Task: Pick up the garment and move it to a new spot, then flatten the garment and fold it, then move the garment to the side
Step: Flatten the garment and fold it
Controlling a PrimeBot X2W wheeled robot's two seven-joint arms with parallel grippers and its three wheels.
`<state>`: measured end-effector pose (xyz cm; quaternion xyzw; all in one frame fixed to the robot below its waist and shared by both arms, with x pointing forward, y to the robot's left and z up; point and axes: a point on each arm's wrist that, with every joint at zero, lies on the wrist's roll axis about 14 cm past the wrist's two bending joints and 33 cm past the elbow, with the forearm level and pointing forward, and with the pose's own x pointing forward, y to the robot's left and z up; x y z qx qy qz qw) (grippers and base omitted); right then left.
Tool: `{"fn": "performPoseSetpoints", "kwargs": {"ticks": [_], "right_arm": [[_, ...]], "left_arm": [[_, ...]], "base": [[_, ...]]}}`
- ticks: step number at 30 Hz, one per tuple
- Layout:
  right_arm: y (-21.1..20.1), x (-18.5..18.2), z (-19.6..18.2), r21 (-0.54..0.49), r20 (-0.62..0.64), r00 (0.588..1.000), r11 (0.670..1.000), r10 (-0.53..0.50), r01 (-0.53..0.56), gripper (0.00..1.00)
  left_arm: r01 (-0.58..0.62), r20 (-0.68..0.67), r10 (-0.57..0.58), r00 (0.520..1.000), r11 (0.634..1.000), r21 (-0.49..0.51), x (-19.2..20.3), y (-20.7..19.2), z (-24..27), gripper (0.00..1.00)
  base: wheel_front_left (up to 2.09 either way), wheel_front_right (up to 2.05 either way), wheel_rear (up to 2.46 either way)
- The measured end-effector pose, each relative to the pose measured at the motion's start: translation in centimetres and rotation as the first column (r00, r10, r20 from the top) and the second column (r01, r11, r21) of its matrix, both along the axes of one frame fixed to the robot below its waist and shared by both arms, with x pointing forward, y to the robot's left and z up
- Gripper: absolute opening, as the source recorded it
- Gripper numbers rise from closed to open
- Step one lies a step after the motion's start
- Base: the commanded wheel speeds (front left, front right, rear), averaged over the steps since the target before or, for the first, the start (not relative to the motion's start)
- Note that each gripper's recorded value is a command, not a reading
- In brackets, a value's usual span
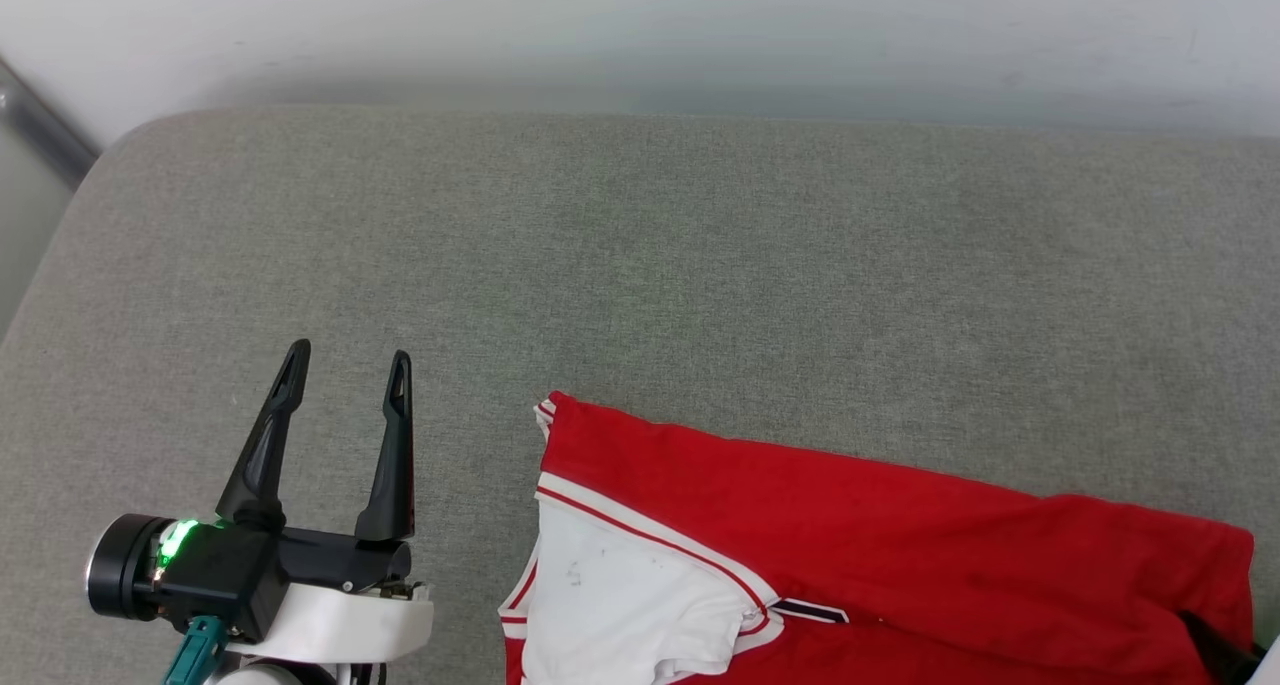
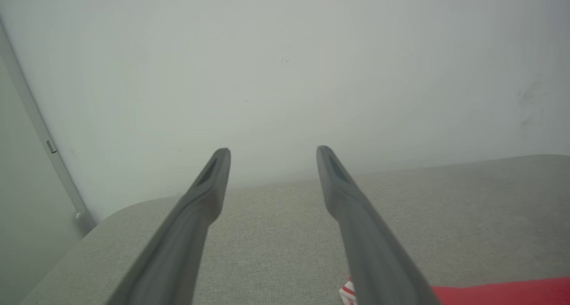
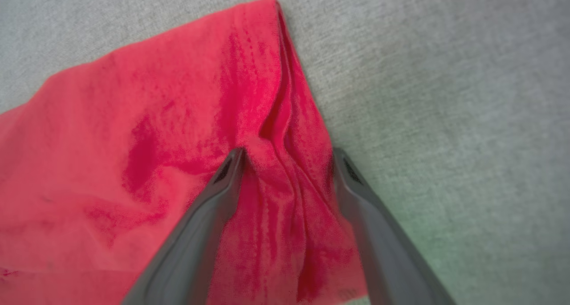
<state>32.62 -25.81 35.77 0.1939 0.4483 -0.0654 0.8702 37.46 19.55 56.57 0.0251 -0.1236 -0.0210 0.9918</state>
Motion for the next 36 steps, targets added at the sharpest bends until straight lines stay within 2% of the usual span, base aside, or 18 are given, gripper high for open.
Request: {"fn": "performPoseSetpoints", "kwargs": {"ticks": [4, 5, 6, 7, 11, 17, 21, 23, 25, 30, 36], "right_arm": [[1.1, 0.1, -0.5, 0.020, -0.007, 1.000, 0.999, 0.030, -0.030, 1.00], [1.3, 0.1, -0.5, 0.024, -0.004, 0.999, 0.999, 0.035, -0.035, 0.85], [1.6, 0.2, -0.6, 0.028, 0.000, 0.999, 0.999, 0.040, -0.040, 0.19], [1.7, 0.2, -0.5, 0.027, 0.007, 0.999, 0.999, 0.046, -0.046, 0.00], [2.5, 0.4, -0.3, 0.037, 0.040, 0.997, 0.997, 0.065, -0.066, 0.00], [0.2, 0.5, 0.8, -0.007, 0.096, 0.995, 1.000, 0.017, -0.017, 0.00], [-4.0, 0.0, 1.5, -0.099, 0.109, 0.993, 0.993, -0.047, 0.058, 0.00], [-6.9, -0.2, 2.1, -0.193, 0.117, 0.991, 0.977, -0.064, 0.086, 0.00], [-8.5, -0.1, 2.8, -0.229, 0.137, 0.986, 0.966, -0.091, 0.121, 0.00], [-7.7, 0.4, 3.6, -0.208, 0.168, 0.982, 0.971, -0.084, 0.119, 0.00], [-3.0, 1.0, 5.4, -0.140, 0.216, 0.976, 0.990, 0.010, 0.020, 0.00]], "left_arm": [[-0.008, 0.001, 0.008, 1.000, 1.000, -0.003, -0.1, 0.4, -0.1, 1.00], [-0.009, 0.003, 0.009, 1.000, 1.000, -0.003, -0.1, 0.5, -0.1, 1.00], [-0.007, 0.002, 0.007, 1.000, 1.000, -0.004, -0.1, 0.5, -0.1, 1.00], [-0.004, 0.001, 0.004, 1.000, 1.000, -0.003, -0.2, 0.5, -0.2, 1.00], [0.006, 0.002, -0.006, 1.000, 1.000, -0.005, -0.3, 0.3, -0.2, 1.00], [0.013, 0.003, -0.013, 1.000, 1.000, -0.006, -0.6, 0.3, -0.3, 1.00], [0.026, 0.001, -0.026, 1.000, 1.000, -0.011, -0.4, -0.1, -0.4, 1.00], [0.034, -0.002, -0.034, 0.999, 0.999, -0.018, -0.3, -0.4, -0.5, 1.00], [0.039, -0.001, -0.039, 0.999, 0.999, -0.018, -0.3, -0.5, -0.5, 1.00], [0.043, 0.007, -0.043, 0.999, 0.999, -0.028, -0.5, -0.7, -0.3, 1.00], [0.055, 0.018, -0.054, 0.998, 0.998, -0.038, -0.8, -1.2, 0.0, 1.00]], "base": [[0.00, 0.00, 0.00], [0.00, 0.00, 0.00], [0.00, 0.00, 0.00], [0.00, 0.00, 0.00], [0.00, 0.00, 0.00], [0.00, 0.00, 0.00], [0.00, 0.00, 0.00], [0.00, 0.00, 0.00], [0.00, 0.00, 0.00], [0.00, 0.00, 0.00], [0.00, 0.00, 0.00]]}}
